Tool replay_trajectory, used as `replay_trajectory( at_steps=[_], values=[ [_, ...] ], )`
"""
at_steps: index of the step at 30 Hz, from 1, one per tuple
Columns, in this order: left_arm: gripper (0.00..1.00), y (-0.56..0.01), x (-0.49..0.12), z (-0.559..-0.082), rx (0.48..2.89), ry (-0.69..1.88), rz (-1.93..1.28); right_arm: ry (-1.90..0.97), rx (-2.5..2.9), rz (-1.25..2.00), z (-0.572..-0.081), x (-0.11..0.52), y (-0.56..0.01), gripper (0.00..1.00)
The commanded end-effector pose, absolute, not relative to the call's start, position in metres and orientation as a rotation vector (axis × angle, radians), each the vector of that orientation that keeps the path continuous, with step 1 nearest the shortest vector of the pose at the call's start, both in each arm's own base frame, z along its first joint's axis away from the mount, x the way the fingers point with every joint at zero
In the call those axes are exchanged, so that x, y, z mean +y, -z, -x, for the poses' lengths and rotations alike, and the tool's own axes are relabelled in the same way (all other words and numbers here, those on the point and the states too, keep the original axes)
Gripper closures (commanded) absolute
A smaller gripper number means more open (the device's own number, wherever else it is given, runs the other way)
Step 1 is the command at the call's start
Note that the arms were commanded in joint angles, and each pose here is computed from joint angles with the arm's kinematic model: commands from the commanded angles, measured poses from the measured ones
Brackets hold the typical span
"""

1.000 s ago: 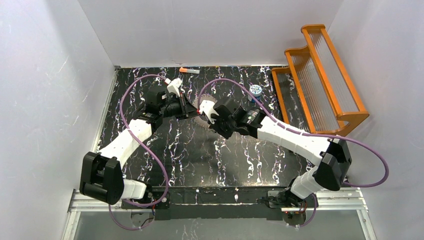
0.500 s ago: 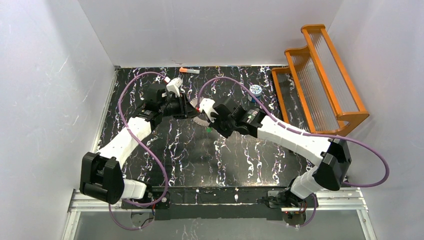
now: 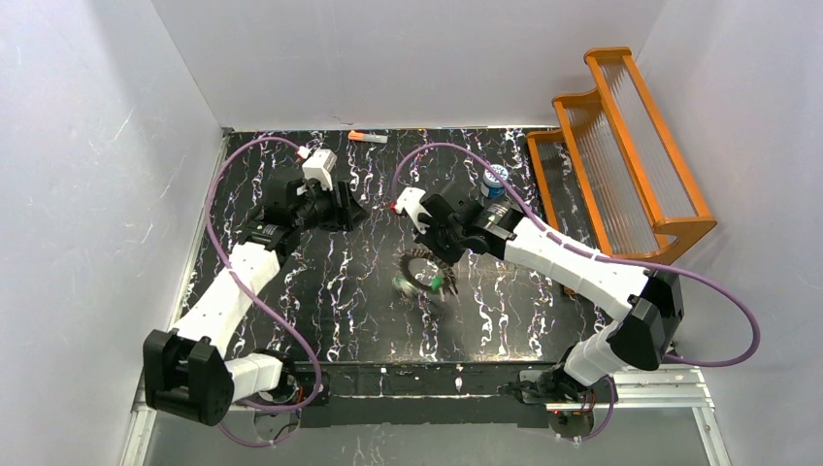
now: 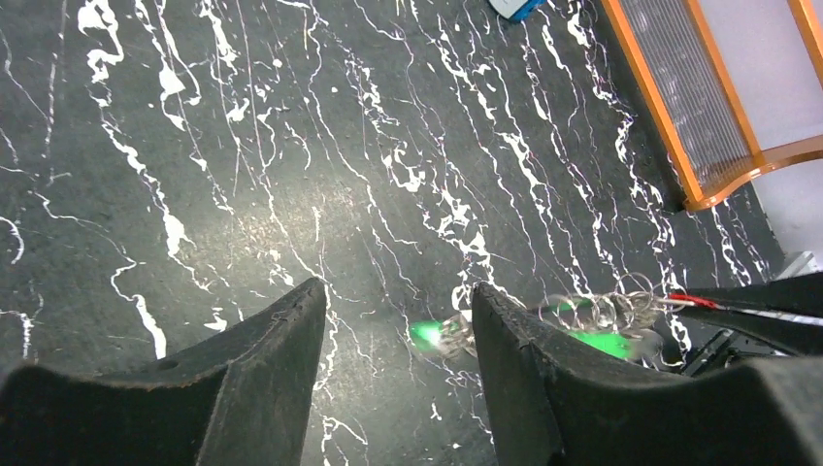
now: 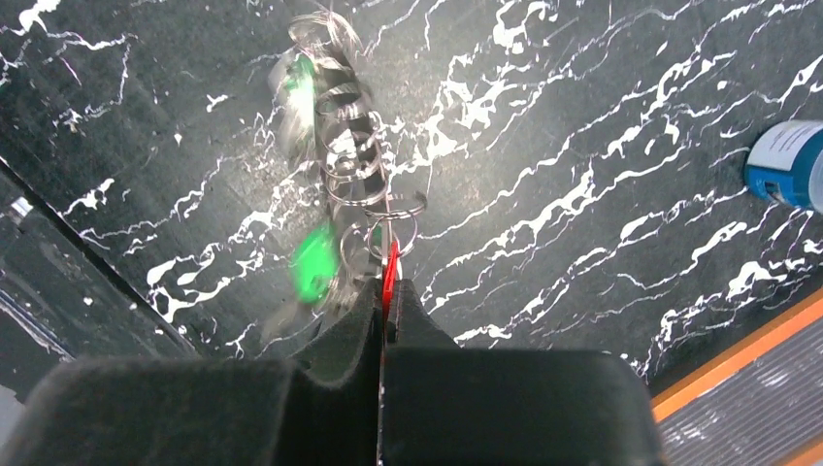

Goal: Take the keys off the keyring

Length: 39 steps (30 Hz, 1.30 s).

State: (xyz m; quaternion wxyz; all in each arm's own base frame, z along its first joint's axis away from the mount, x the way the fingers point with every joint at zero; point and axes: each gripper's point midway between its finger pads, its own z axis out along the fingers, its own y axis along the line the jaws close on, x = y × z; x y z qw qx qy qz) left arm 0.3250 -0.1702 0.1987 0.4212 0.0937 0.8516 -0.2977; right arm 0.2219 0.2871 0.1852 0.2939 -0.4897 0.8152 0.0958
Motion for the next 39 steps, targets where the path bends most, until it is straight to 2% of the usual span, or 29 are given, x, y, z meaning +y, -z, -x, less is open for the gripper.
replay_trajectory(
  at_steps=[1, 17, 26, 30, 39],
  values=[
    [0.44, -0.210, -0.159, -0.317, 2.073, 0.671, -0.291, -0.259, 2.175, 1.263, -0.226, 0.287, -0.197, 0.99],
    [0.43, -0.205, -0.235, -0.268, 1.991, 0.984, -0.633, -0.344, 2.177, 1.290, -0.224, 0.294, -0.190, 0.99],
    [0.43, -0.191, -0.267, -0.247, 1.937, 1.035, -0.806, -0.390, 2.192, 1.287, -0.228, 0.301, -0.183, 0.99],
    [0.48, -0.186, -0.275, -0.239, 1.917, 1.072, -0.852, -0.427, 2.197, 1.294, -0.226, 0.305, -0.182, 0.99],
    [0.51, -0.192, -0.278, -0.236, 1.802, 1.000, -0.911, -0.503, 2.196, 1.293, -0.221, 0.311, -0.191, 0.99]
  ],
)
